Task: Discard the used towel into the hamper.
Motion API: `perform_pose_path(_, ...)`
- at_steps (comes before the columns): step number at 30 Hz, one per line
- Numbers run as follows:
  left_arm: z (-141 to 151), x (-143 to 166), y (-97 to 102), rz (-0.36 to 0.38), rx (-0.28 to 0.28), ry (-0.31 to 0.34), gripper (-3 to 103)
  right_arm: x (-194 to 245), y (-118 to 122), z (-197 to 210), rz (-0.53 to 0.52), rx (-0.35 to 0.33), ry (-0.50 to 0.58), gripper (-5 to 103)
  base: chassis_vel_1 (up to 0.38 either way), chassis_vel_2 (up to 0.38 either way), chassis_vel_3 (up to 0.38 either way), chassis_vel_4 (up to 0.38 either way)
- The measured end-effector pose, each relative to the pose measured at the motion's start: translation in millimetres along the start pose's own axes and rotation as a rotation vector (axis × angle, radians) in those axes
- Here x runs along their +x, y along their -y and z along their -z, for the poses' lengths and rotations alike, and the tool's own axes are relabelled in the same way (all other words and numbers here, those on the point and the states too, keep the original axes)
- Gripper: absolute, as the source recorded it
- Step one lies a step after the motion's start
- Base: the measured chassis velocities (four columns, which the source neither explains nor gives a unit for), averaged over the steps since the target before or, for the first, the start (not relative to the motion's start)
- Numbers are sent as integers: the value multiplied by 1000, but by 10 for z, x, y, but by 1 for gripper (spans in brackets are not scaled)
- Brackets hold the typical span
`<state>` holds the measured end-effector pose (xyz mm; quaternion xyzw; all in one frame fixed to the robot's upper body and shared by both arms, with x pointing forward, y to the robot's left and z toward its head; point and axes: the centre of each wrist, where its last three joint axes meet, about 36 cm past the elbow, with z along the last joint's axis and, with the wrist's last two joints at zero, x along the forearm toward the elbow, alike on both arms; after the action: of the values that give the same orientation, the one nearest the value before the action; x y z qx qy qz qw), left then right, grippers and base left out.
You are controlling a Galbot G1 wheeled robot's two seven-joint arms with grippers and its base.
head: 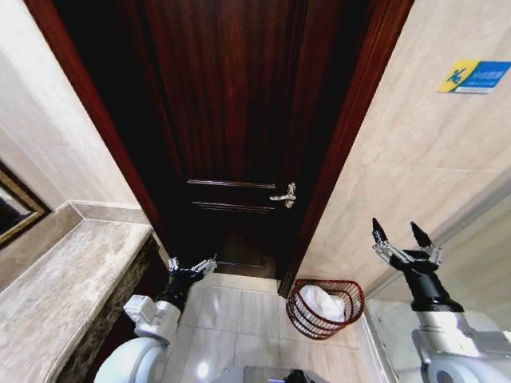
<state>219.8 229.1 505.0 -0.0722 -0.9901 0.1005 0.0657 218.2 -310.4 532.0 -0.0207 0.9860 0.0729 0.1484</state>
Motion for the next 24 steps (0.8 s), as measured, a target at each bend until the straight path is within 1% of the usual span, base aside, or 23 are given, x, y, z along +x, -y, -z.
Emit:
perform_pose_path(8,0,0,0,0,0,0,99,-4,3,2,-10,11,1,100,227,-220,-213,219)
perform_pose_path(12,0,0,0,0,0,0,99,-4,21,16,-11,29,11,100,210,-214,-213,179)
perform_pose_path(15,0,1,0,0,0,0,99,-6,35,28,-6,51,28,100,81,-49,-135,86)
perform_pose_path(19,0,0,0,0,0,0,99,0,42,31,-5,71,46,100,-28,14,19,-8)
perform_pose_path(23,0,0,0,0,0,0,99,53,98,61,-8,166,80,100,-51,49,67,-43)
perform_pose_path(24,0,0,0,0,0,0,99,60,108,67,-18,176,88,100,-57,22,42,-51)
